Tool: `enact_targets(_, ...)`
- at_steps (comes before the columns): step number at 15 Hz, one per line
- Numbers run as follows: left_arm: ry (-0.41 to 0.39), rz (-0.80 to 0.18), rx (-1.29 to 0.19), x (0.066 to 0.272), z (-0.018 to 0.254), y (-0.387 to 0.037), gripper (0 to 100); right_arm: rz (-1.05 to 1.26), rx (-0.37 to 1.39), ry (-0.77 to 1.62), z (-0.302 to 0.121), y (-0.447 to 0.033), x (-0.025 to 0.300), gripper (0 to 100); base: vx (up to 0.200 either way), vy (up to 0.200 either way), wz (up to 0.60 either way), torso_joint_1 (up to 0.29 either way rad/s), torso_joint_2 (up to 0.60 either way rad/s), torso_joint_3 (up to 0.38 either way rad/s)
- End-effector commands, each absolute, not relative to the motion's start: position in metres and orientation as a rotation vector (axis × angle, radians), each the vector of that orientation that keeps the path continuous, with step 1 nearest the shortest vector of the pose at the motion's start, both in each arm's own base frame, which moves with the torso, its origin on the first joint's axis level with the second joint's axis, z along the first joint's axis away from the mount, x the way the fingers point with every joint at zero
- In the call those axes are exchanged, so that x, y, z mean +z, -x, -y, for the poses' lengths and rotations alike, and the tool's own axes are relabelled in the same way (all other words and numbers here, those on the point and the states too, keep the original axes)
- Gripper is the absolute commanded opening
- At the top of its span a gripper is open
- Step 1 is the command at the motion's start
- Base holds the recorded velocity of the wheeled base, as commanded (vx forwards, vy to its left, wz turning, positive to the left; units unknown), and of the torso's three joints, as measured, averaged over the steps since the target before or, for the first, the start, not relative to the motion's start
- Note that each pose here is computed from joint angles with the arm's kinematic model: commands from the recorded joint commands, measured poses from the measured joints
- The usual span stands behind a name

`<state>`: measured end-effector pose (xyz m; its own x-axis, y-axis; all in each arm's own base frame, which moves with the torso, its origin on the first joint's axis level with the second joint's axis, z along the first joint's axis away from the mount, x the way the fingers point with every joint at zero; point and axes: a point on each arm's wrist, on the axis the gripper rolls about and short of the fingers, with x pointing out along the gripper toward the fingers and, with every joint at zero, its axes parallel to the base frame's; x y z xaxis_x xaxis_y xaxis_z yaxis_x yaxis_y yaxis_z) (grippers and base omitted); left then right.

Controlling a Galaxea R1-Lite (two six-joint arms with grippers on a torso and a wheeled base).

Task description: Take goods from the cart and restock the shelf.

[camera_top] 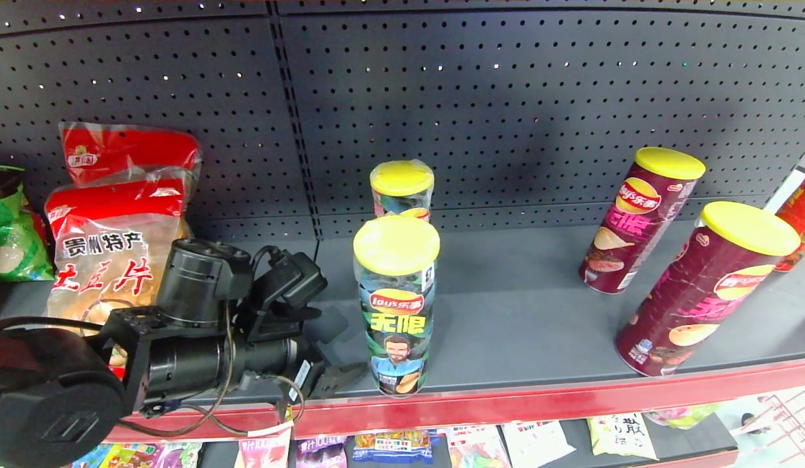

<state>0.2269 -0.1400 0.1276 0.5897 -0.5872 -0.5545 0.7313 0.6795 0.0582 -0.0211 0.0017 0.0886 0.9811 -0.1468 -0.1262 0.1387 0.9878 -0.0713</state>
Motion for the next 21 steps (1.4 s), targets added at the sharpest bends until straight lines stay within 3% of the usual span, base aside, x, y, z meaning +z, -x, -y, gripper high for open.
enact_targets(1, -0.299, -0.533, -0.801, 0.126, 0.144, -0.225, 100, -0.137, -0.144, 0.062, -0.002, 0.021, 0.088, 100, 0.000, 0.000, 0.00, 0.000, 0.00, 0.000)
enact_targets(17, -0.297, -0.535, -0.835, 0.125, 0.154, -0.227, 100, -0.135, -0.144, 0.062, -0.002, 0.021, 0.088, 100, 0.000, 0.000, 0.00, 0.000, 0.00, 0.000)
enact_targets(21, -0.274, -0.501, -0.758, 0.137, 0.126, -0.215, 100, -0.133, -0.134, 0.060, -0.002, 0.021, 0.088, 100, 0.000, 0.000, 0.00, 0.000, 0.00, 0.000)
